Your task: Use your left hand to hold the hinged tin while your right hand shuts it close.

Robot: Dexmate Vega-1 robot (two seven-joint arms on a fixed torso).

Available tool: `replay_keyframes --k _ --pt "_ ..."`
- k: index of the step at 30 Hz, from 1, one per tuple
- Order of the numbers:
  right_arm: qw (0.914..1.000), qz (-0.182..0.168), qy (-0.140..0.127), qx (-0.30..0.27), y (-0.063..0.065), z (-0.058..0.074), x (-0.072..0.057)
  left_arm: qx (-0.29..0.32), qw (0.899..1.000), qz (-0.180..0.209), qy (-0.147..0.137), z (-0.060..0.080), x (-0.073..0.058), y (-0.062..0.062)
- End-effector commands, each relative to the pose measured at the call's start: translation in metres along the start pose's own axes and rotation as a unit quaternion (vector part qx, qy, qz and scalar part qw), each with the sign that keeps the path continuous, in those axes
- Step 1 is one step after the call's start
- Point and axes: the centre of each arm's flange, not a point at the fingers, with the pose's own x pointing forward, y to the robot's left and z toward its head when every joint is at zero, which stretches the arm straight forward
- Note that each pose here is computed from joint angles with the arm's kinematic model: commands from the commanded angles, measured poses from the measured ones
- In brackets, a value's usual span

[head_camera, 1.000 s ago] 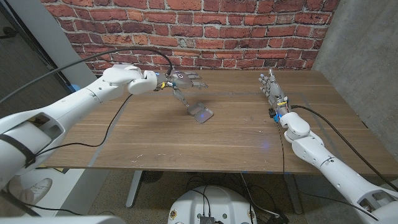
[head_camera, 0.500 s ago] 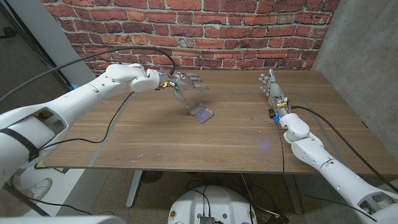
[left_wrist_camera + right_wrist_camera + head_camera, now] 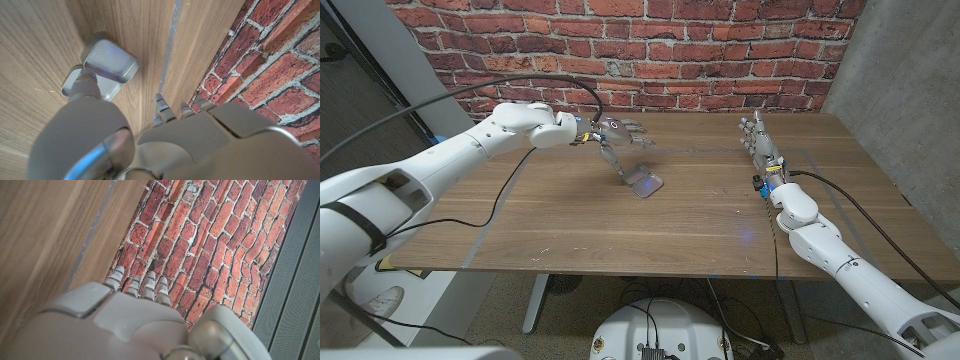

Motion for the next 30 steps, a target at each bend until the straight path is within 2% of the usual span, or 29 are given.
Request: replay_keyframes --k 1,3,11,24,30 --pt "1.0000 -0.006 0.004 -0.003 -0.0018 0.0010 -0.0033 -0.056 0.998 -0.014 0.004 -0.0092 0.0044 -0.0114" --pt "1.0000 -0.006 0.005 -0.004 -0.0020 0.0011 -0.0038 -0.074 0.997 -0.022 0.001 -0.0100 0.0062 -0.0122" --pt "0.9999 -0.011 0.006 -0.006 -0.0038 0.0024 -0.0053 -0.081 0.996 -0.034 -0.014 -0.0070 0.0101 -0.0117" --pt "0.9998 -0.017 0.011 -0.009 -0.0042 0.0032 -0.0061 -0.049 0.997 -0.054 -0.033 -0.0058 0.0097 -0.0150" --pt "0.9997 -0.017 0.011 -0.012 -0.0034 0.0039 -0.0057 -0.033 0.998 -0.054 -0.024 -0.0094 0.0084 -0.0193"
